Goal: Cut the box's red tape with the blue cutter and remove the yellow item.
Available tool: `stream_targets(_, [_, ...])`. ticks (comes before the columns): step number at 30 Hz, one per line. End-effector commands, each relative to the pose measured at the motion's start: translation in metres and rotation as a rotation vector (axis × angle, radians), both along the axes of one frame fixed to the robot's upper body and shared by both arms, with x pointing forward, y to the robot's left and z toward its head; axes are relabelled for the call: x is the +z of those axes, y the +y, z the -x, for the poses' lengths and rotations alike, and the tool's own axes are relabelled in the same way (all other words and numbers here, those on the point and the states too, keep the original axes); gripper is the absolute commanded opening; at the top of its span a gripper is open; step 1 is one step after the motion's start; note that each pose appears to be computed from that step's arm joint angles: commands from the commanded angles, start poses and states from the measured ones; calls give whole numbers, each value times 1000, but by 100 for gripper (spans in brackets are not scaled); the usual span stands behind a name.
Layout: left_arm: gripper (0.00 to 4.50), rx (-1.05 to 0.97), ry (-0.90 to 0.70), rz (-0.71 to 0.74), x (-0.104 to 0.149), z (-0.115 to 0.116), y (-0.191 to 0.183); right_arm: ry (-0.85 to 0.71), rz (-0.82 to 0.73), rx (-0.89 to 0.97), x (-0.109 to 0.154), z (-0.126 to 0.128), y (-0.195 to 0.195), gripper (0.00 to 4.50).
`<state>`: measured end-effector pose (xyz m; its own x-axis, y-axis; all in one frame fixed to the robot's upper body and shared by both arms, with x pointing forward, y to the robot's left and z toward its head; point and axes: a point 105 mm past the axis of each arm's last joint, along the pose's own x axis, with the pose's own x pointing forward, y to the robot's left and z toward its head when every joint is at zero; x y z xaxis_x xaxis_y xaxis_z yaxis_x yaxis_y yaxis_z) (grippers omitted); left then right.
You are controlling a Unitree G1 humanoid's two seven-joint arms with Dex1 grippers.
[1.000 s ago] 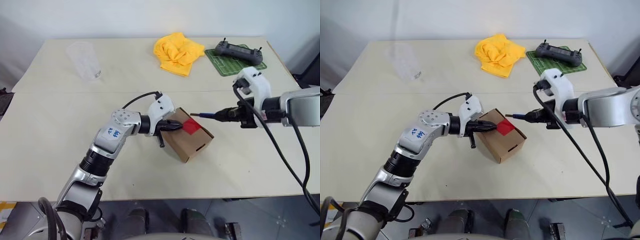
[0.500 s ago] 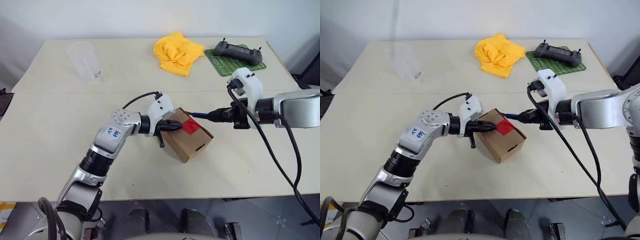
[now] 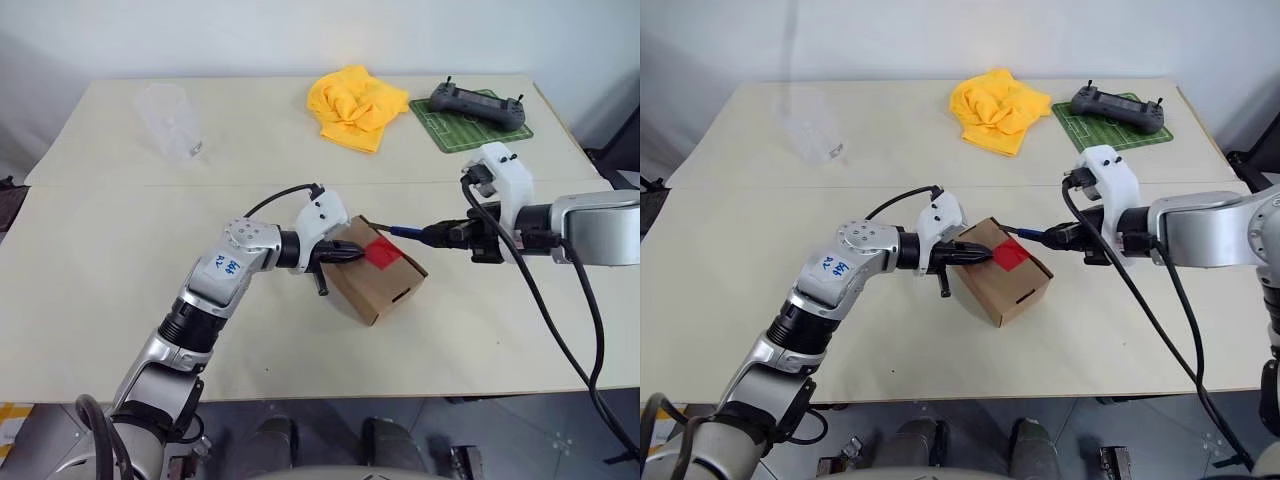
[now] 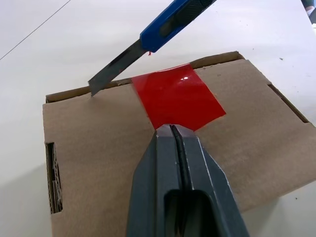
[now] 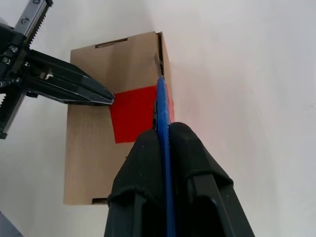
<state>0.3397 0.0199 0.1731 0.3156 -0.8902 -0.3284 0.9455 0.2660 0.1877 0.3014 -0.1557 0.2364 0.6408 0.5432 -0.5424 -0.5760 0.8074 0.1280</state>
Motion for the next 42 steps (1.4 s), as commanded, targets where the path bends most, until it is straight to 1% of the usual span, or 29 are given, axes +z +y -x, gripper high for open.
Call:
stream_targets(1, [0,0,2,-28,-5,2,2,-11,18,-20,3,2,-10,7])
stream_targets(5, [0,1,1,-29,-5,2,2,-3,20,-7,2,5,-10,7])
stream_targets(11, [0,1,0,-27,-4,2,1,12,13,47,-1,10,1,7])
stream_targets(16, [0,0,3,-28,-5,2,0,41,24,58,-5,10,5,7])
stream_targets(24, [0,10,8,-94,-18,1,-2,162,40,68,-11,13,7,7])
stream_targets(26, [0,11,8,-102,-20,1,-3,197,75,59,-14,15,3,7])
stream_targets(32, [0,17,29,-121,-28,3,-6,246,115,49,-15,21,-4,7])
stream_targets(42, [0,28,49,-116,-33,3,-8,287,136,47,-16,29,-14,7])
